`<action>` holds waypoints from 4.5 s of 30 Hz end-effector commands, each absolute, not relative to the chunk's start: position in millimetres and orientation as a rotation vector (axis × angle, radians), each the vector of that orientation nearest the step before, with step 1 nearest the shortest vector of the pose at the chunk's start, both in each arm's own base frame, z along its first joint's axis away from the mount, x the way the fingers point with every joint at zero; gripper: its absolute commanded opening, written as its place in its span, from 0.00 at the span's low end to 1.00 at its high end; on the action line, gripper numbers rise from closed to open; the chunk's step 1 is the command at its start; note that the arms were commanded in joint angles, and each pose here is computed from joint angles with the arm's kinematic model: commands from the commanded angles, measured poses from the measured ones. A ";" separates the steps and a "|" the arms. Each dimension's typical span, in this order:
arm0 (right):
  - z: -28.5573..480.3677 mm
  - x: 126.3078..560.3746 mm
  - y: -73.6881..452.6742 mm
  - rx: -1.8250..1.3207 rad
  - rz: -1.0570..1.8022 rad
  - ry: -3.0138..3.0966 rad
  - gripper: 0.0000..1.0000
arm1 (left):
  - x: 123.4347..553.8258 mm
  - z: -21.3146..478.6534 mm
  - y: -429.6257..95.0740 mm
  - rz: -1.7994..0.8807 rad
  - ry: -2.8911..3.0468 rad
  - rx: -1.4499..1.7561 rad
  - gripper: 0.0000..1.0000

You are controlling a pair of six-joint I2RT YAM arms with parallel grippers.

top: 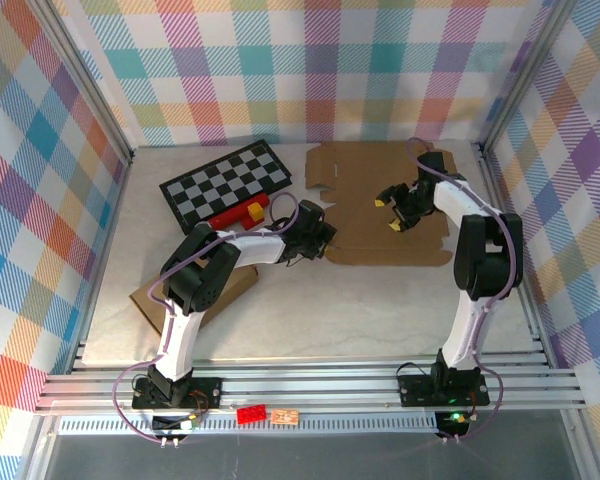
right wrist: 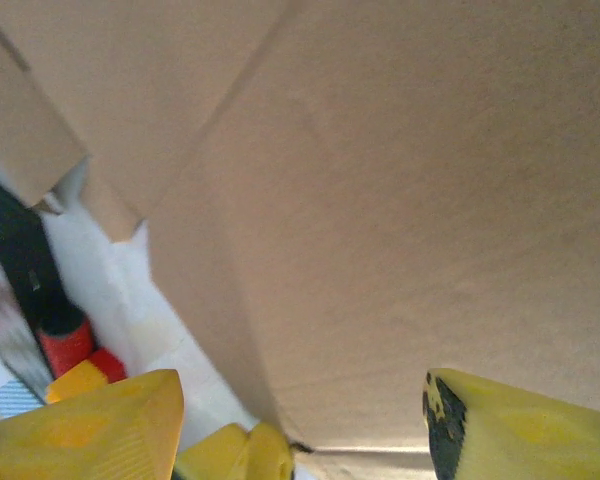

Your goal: Fold the paper box

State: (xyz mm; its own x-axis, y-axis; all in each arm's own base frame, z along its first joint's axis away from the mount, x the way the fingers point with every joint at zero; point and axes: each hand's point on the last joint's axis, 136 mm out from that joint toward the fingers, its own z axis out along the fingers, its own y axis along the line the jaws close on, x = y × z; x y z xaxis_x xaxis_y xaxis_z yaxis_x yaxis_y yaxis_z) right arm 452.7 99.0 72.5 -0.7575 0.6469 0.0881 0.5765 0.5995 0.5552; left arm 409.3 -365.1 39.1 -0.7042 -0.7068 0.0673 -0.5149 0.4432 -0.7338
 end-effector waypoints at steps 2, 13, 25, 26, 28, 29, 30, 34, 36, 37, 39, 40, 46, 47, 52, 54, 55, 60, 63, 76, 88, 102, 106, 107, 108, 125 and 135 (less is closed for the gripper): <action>41.5 424.0 91.4 1.104 0.711 2.883 0.64 | 401.9 26.8 -370.2 -1.137 2.443 -1.077 0.37; 32.4 402.8 88.5 1.091 0.645 2.957 0.63 | 421.9 66.3 -387.7 -1.276 2.327 -0.945 0.18; 63.1 416.1 95.6 0.992 0.743 2.898 0.62 | 414.7 76.3 -385.5 -1.302 2.314 -0.906 0.00; 68.9 417.3 96.5 0.979 0.753 2.888 0.62 | 414.7 78.4 -385.0 -1.304 2.310 -0.902 0.00; 83.5 418.2 97.2 0.963 0.767 2.860 0.63 | 413.2 82.9 -384.6 -1.306 2.307 -0.891 0.00; 90.2 417.3 96.9 0.961 0.768 2.847 0.64 | 412.8 85.8 -384.6 -1.309 2.304 -0.886 0.00; 97.7 414.8 96.8 0.966 0.771 2.828 0.65 | 412.3 88.2 -384.9 -1.314 2.302 -0.882 0.00; 119.2 394.5 97.6 1.052 0.824 2.724 0.70 | 409.9 99.7 -388.3 -1.338 2.290 -0.872 0.00; 126.7 378.5 101.1 1.129 0.883 2.656 0.73 | 409.3 107.2 -389.6 -1.350 2.280 -0.866 0.00; 128.3 372.1 103.5 1.166 0.914 2.622 0.75 | 409.0 109.8 -389.9 -1.355 2.278 -0.863 0.00; 128.6 358.3 113.2 1.232 0.987 2.554 0.78 | 408.2 115.9 -390.8 -1.367 2.272 -0.859 0.00; 127.0 351.4 117.1 1.271 1.009 2.534 0.80 | 408.2 118.2 -391.1 -1.371 2.270 -0.856 0.00; 119.1 313.0 131.9 1.471 1.018 2.384 0.92 | 406.8 124.1 -392.0 -1.382 2.270 -0.847 0.00; 113.0 307.5 128.9 1.521 1.002 2.356 0.92 | 406.5 126.2 -392.5 -1.386 2.268 -0.845 0.00; 97.4 326.8 109.4 1.532 0.983 2.150 0.93 | 405.3 128.7 -393.5 -1.392 2.276 -0.836 0.00; 91.1 339.3 108.4 1.547 0.999 2.095 0.93 | 404.3 129.3 -393.0 -1.394 2.276 -0.835 0.00; 88.0 344.8 109.2 1.556 1.015 2.073 0.93 | 403.8 130.1 -393.2 -1.397 2.277 -0.834 0.00; 87.1 371.6 104.2 1.528 1.038 1.954 0.86 | 402.5 131.7 -394.4 -1.404 2.284 -0.828 0.00; 95.1 379.2 97.9 1.507 1.016 1.905 0.75 | 401.8 132.0 -392.5 -1.398 2.288 -0.828 0.00; 176.0 374.7 87.0 1.391 0.928 1.938 0.00 | 392.3 174.0 -371.2 -1.290 2.338 -0.736 0.47; 301.9 386.1 100.6 1.117 0.953 2.045 0.00 | 402.9 263.3 -294.7 -0.981 2.367 -0.500 0.60; 386.3 392.4 92.2 0.828 0.863 2.132 0.00 | 337.5 333.9 -305.0 -0.546 2.093 0.657 0.67; 379.3 392.6 97.0 0.814 0.874 2.167 0.00 | 315.4 358.6 -326.9 -0.427 1.914 0.868 0.79; 377.6 392.3 98.0 0.813 0.873 2.174 0.00 | 313.3 364.2 -332.5 -0.391 1.887 0.905 0.80; 375.6 392.2 99.1 0.808 0.871 2.180 0.00 | 310.5 367.4 -339.7 -0.363 1.866 0.953 0.80; 373.5 374.3 121.0 0.743 0.918 2.227 0.00 | 353.7 358.8 -406.3 0.087 1.784 1.091 0.92; 379.5 359.5 131.7 0.699 0.978 2.243 0.00 | 361.9 347.7 -414.4 0.107 1.796 1.071 0.47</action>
